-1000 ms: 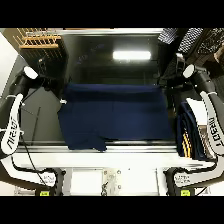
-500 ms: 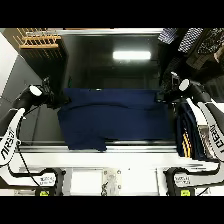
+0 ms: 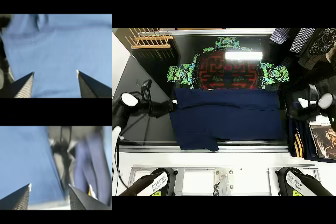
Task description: Fold the clothes and pants, and hang the long-sleeved shirts on hangers.
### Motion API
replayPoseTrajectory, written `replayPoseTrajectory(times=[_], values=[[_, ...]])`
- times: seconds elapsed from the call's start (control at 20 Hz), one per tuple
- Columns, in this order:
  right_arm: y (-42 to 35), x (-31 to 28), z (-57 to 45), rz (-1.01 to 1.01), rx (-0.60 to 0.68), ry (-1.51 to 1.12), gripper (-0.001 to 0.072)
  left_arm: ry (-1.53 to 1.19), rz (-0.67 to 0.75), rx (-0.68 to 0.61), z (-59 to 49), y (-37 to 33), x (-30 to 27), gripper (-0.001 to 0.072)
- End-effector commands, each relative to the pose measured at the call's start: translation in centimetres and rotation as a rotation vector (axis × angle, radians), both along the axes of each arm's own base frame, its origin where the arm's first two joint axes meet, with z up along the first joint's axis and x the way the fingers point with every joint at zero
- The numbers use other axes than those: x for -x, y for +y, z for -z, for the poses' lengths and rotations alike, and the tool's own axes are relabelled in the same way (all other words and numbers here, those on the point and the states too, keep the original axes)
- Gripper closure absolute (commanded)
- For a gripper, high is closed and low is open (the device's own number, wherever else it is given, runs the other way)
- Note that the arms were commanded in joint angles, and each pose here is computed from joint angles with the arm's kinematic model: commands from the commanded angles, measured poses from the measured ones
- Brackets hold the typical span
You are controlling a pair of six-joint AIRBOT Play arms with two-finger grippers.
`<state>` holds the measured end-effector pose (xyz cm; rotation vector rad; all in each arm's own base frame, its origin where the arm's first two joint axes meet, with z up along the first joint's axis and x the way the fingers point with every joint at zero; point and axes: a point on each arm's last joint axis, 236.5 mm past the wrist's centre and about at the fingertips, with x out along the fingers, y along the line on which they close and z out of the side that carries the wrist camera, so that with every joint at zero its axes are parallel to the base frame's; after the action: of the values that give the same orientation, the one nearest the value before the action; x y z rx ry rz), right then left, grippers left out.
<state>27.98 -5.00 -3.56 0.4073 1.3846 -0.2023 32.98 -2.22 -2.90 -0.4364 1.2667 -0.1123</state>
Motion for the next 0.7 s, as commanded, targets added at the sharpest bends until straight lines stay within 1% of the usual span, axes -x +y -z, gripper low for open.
replayPoseTrajectory(times=[0.0, 0.1, 0.25, 0.35, 0.45, 0.65], values=[[1.1, 8.6, 4.3, 0.308, -0.111, 0.139, 0.0196, 0.060, 0.010, 0.024, 1.7, -2.1, 4.9, 0.0140], [2.8, 9.7, 6.2, 0.381, -0.183, 0.116, 0.0196, 0.062, 0.034, 0.024, 2.2, -3.4, 6.3, 0.0140], [4.6, 8.3, 7.6, 0.465, -0.273, 0.024, 0.0197, 0.044, 0.058, 0.019, 2.2, -4.5, 7.1, 0.0141], [4.6, 7.3, 8.0, 0.467, -0.281, -0.037, 0.0198, 0.043, 0.070, 0.021, 2.1, -5.0, 7.1, 0.0140], [3.9, 6.6, 7.9, 0.469, -0.262, -0.079, 0.0198, 0.035, 0.078, 0.020, 2.0, -5.3, 7.0, 0.0141], [3.6, 5.0, 7.6, 0.455, -0.234, -0.150, 0.0198, 0.034, 0.052, 0.023, 2.0, -5.2, 6.8, 0.0140]])
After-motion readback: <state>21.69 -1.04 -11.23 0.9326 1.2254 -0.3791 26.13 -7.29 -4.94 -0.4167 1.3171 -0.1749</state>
